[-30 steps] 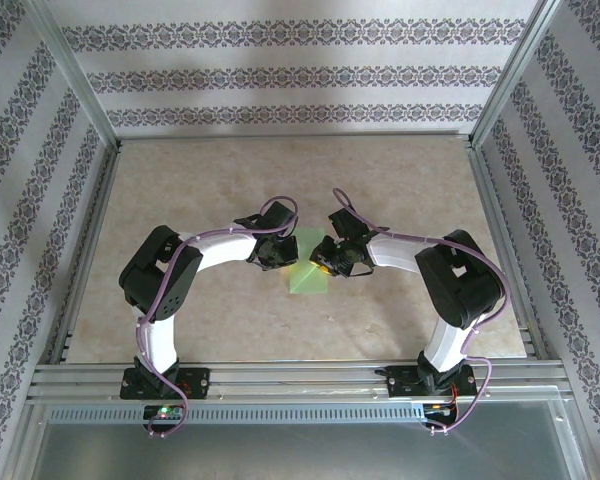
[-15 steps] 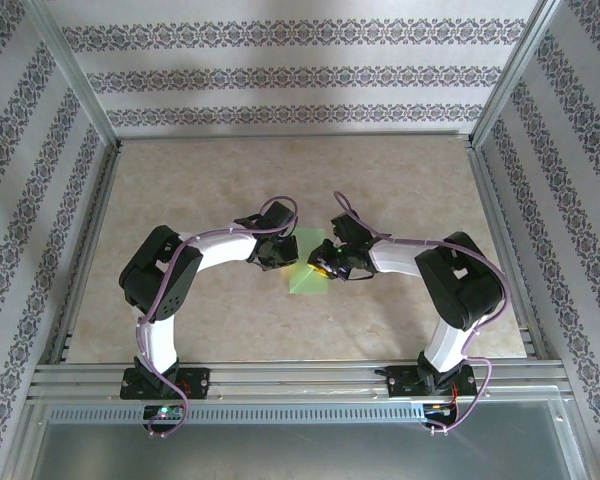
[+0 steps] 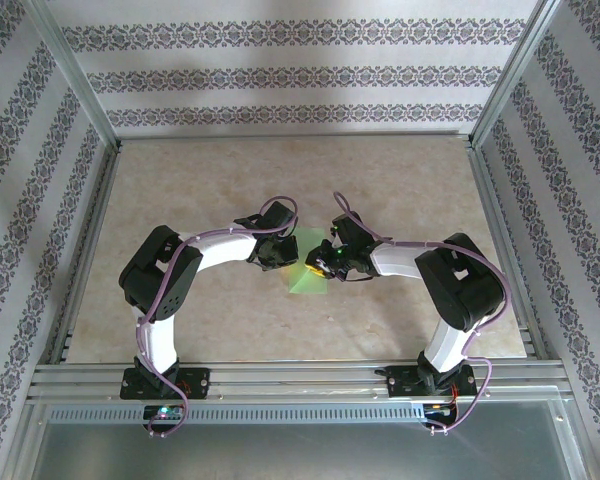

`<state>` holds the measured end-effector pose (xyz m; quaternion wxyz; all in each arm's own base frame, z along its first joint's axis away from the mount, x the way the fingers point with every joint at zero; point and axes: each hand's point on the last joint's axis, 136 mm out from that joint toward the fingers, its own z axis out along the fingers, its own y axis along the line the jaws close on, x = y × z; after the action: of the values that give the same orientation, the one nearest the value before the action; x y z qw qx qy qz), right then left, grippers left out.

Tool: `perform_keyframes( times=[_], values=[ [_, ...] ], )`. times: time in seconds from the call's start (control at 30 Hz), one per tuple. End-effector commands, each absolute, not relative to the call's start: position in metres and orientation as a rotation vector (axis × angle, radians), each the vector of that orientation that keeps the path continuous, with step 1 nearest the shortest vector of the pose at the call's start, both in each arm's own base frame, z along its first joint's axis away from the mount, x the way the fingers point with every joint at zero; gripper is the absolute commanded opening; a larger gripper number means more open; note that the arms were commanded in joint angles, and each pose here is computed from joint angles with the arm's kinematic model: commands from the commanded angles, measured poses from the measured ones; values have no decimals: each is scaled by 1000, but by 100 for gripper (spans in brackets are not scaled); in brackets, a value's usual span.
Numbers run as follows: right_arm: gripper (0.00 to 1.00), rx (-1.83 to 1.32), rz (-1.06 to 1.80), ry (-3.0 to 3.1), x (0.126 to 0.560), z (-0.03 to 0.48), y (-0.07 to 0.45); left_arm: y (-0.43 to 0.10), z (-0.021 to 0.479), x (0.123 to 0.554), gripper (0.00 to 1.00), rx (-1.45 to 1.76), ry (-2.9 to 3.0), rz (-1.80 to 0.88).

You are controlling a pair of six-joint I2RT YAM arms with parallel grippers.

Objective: Fold a paper plane with a square sheet of paper (pick it up from the middle)
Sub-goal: Turn over the paper at the center of the table.

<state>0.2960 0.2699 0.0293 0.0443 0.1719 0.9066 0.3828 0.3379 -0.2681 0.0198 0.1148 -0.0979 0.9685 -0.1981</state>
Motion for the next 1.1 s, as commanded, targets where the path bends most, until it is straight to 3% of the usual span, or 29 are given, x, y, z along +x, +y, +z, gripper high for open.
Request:
perform_keyframes(
  times=[0.0,0.33,0.47,0.67,0.77,1.07],
  values=[
    [20,494,1184,2789,290,23,275,-250,9,325,1,-350,2903,-492],
    [12,468,1181,2748,294,31,272,-249,31,335,3,-350,2854,-550],
    [11,428,1203,2715,298,40,274,-246,56,344,12,-351,2802,-630],
    [10,330,1245,2601,313,74,270,-227,109,354,33,-405,2631,-834],
    [9,267,1303,2515,323,101,269,-226,130,351,49,-426,2531,-1006],
    [7,164,1547,2302,341,175,269,-258,187,339,84,-298,2238,-1485]
  ],
)
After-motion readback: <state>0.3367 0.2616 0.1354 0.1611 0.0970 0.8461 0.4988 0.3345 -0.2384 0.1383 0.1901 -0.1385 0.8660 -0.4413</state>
